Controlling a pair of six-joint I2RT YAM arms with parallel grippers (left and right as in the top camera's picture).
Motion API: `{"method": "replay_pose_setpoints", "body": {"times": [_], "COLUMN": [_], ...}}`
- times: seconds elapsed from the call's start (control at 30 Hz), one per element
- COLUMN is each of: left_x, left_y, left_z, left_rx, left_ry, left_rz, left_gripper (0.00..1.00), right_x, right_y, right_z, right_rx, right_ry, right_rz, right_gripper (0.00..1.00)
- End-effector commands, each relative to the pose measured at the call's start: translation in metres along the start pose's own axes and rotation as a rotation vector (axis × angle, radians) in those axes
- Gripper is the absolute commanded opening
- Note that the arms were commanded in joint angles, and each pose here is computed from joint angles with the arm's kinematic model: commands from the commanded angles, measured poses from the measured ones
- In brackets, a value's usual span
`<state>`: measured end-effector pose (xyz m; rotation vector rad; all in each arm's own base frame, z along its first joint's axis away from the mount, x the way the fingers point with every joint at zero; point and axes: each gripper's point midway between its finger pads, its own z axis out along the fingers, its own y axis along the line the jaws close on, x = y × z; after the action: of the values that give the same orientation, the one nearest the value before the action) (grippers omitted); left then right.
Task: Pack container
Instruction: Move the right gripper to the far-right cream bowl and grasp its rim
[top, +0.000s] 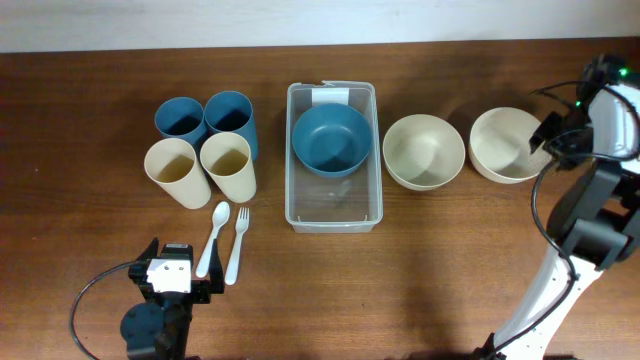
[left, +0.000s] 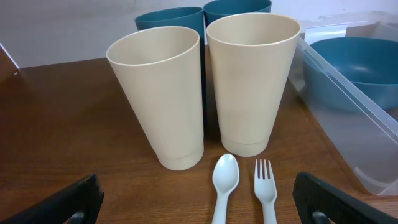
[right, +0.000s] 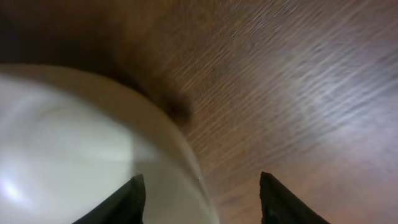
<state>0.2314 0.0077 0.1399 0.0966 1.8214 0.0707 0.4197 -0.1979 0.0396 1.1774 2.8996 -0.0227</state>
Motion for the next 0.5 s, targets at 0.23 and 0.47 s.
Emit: {"method": "replay_pose_setpoints", "body": {"times": [0.23,0.47], "left_x": [0.0003,0.0003], "left_y": [-0.0028,-0.0028], "left_z": [0.0002,0.0002], "left_rx": [0.014,0.014], "left_ry": [-0.006,-0.006], "left_rz": [0.014,0.014], "left_gripper": [1.0,1.0], "right_x": [0.0018,0.01], "right_y": [-0.0014,-0.0061], "right_z": [0.026,0.0234], "right_rx": [0.01,0.03], "right_ry": [0.044,0.074], "right_rz": [0.017,0.054], "right_gripper": [0.07,0.04]}}
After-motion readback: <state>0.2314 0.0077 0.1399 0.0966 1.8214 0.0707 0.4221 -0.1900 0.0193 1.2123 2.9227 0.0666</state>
